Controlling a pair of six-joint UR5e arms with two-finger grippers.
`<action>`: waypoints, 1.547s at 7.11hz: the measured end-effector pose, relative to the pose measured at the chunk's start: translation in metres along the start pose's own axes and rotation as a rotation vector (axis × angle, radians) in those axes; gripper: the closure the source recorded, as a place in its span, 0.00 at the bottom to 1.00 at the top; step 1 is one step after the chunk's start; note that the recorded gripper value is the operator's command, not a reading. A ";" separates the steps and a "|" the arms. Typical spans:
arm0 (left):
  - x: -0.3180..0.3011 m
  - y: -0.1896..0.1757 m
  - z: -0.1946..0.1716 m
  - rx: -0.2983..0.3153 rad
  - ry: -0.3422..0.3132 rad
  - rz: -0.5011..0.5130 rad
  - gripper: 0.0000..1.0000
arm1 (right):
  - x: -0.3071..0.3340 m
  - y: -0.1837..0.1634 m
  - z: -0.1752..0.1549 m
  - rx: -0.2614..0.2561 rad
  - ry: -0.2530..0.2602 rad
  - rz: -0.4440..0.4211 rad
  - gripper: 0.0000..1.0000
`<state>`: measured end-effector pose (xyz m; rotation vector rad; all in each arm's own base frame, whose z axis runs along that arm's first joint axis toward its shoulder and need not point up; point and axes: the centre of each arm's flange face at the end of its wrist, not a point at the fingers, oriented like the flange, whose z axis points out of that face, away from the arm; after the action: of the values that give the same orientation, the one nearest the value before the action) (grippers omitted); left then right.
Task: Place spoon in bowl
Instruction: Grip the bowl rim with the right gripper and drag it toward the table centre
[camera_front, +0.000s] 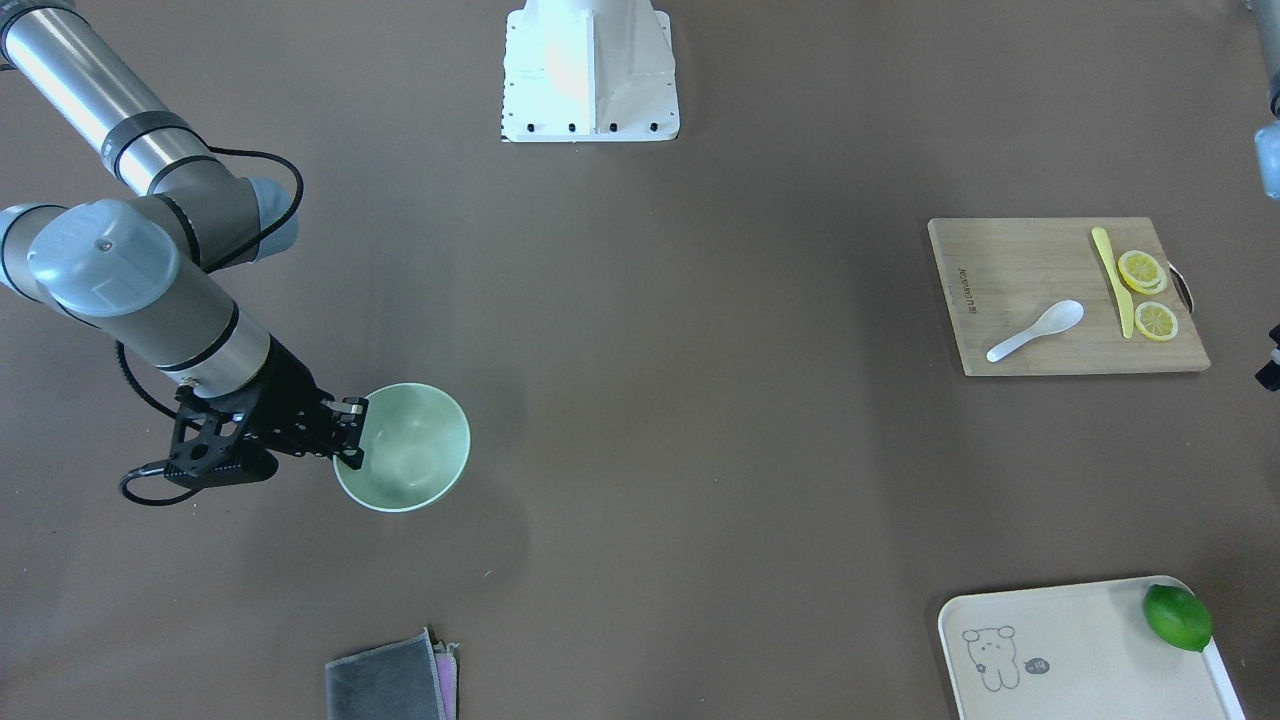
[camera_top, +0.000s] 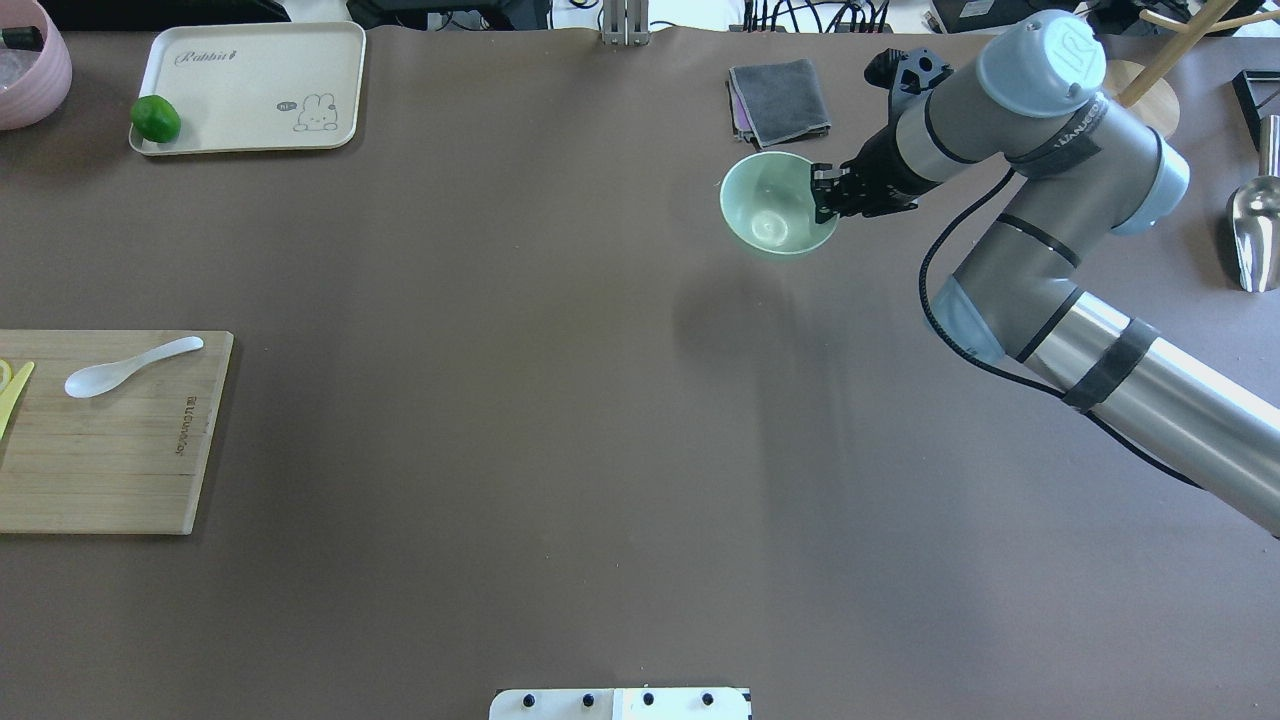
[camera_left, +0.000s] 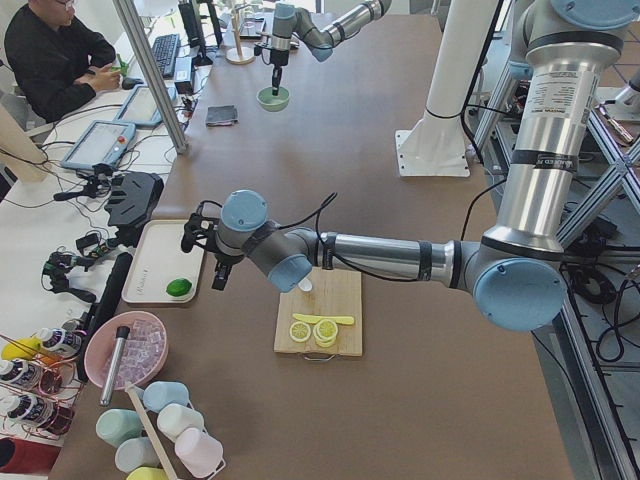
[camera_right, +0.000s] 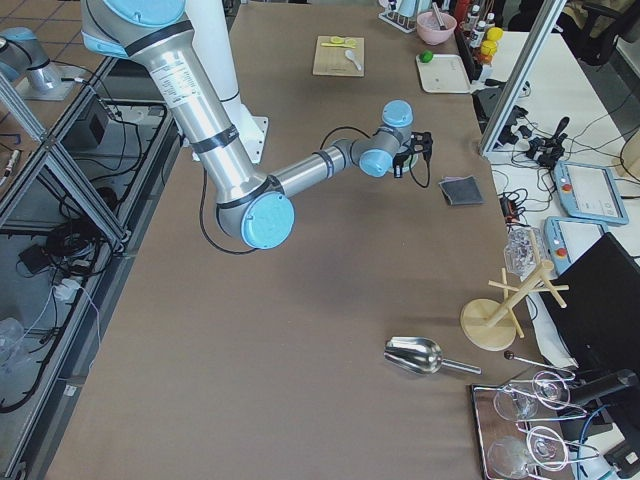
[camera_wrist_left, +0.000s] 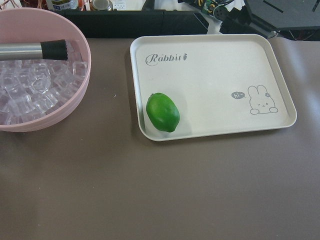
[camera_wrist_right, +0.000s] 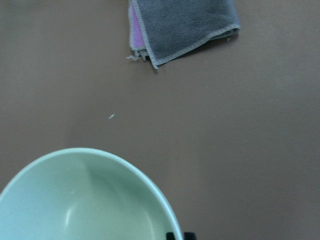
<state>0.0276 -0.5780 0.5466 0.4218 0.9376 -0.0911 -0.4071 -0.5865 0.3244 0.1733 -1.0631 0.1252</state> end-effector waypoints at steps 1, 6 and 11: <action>-0.001 0.002 0.000 0.000 0.000 -0.001 0.02 | -0.039 0.029 0.014 0.008 -0.019 0.014 1.00; -0.003 0.003 0.000 -0.003 -0.002 -0.004 0.02 | -0.120 0.137 0.068 -0.026 -0.041 -0.015 1.00; 0.000 0.002 -0.001 0.001 0.000 -0.002 0.02 | -0.136 0.143 0.075 -0.020 -0.041 -0.008 0.00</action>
<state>0.0273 -0.5760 0.5466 0.4215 0.9384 -0.0931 -0.5628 -0.4644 0.2521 0.1624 -1.1044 0.1036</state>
